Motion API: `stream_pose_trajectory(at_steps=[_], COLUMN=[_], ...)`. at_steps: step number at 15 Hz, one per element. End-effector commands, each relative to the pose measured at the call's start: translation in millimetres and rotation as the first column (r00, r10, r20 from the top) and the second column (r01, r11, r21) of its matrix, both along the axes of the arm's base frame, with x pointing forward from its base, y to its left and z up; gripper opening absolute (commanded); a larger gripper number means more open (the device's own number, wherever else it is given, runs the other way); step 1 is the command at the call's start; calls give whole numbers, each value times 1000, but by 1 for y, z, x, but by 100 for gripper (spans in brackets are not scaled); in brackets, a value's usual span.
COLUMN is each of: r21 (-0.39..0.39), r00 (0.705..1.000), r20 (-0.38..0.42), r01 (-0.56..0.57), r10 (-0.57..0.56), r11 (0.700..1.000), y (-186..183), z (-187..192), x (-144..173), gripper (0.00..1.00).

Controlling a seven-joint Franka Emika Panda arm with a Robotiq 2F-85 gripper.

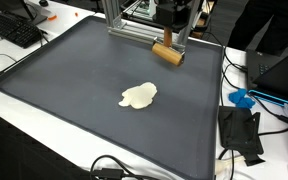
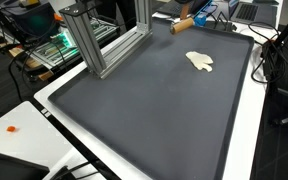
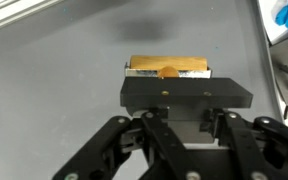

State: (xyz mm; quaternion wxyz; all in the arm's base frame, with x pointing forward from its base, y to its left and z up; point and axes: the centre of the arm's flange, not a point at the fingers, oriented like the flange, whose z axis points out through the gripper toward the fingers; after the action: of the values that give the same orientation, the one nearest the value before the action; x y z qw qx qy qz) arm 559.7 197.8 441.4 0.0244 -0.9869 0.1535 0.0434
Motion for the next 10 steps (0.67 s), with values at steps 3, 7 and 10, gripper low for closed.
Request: stream_pose_trajectory(at_steps=[3, 7, 10], r21=[12, 16, 0], r00=[994, 983, 971], r20=[42, 74, 86], r01=[-98, -169, -226], r10=[98, 168, 225], r11=[995, 985, 974], y=[-21, -34, -42], z=[36, 48, 54], x=[-71, -105, -127], gripper=[22, 22, 22])
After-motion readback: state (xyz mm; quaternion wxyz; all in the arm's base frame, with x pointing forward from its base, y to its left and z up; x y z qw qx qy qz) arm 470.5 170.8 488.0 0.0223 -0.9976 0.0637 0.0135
